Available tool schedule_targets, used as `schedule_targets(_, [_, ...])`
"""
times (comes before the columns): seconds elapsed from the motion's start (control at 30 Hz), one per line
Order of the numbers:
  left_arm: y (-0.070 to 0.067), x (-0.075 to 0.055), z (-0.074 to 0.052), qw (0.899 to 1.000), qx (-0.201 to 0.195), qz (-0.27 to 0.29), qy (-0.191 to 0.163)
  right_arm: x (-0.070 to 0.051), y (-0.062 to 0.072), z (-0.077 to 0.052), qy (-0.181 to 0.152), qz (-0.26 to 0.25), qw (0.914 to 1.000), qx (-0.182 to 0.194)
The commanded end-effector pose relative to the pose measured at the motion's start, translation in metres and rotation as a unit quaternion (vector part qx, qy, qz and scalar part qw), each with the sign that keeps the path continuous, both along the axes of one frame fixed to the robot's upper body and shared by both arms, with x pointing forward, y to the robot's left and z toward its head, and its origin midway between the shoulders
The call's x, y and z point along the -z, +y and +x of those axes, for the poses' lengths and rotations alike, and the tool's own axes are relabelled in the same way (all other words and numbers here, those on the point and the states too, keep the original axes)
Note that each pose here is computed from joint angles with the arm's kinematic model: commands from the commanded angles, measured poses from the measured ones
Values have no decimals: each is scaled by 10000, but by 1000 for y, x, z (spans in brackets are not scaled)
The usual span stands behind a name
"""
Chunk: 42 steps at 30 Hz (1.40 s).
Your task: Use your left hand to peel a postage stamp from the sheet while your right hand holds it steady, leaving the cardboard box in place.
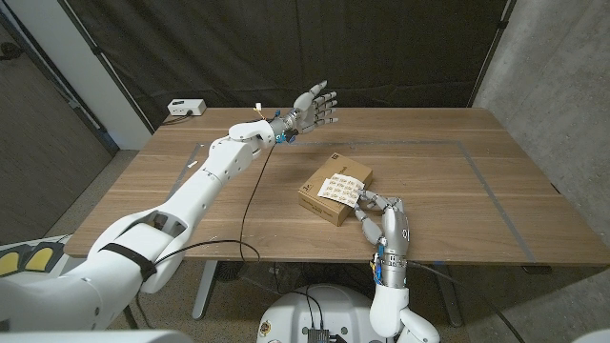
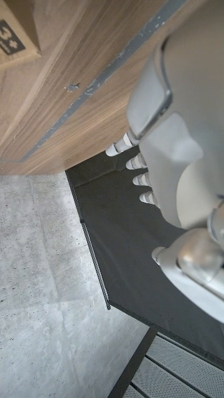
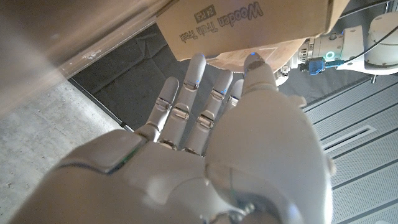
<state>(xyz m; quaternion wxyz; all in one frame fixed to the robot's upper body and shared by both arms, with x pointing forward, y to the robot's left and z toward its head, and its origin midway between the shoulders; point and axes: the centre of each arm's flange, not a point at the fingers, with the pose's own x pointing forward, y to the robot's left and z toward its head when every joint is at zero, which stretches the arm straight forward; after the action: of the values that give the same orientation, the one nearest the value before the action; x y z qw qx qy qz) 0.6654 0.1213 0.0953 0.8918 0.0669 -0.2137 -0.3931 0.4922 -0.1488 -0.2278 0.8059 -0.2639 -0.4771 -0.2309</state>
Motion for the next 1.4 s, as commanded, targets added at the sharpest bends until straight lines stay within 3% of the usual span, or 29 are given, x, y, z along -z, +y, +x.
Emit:
schedule_targets(0.03, [1, 1, 3, 9998, 17, -91, 177, -13, 2, 6, -271, 21, 9990, -341])
schedule_targets(0.33, [8, -1, 0, 9998, -30, -156, 110, -23, -3, 13, -360, 102, 9987, -333])
schedule_targets(0.57, [13, -1, 4, 9997, -47, -211, 135, -35, -18, 14, -492, 378, 9981, -44])
schedule_targets(0.73, [11, -2, 6, 9997, 9, -211, 113, -37, -29, 9, -523, 625, 9965, 195])
schedule_targets(0.97, [8, -6, 7, 9998, 97, -163, 103, -23, -44, -11, -355, 737, 9942, 692])
schedule_targets(1.13, [2, -8, 9, 9996, 208, -138, 137, -6, -47, -32, 69, 665, 9928, 995])
schedule_targets(1.4, [-10, -12, 13, 9990, 406, -71, 172, 9, -57, -54, 626, 375, 9877, 1386])
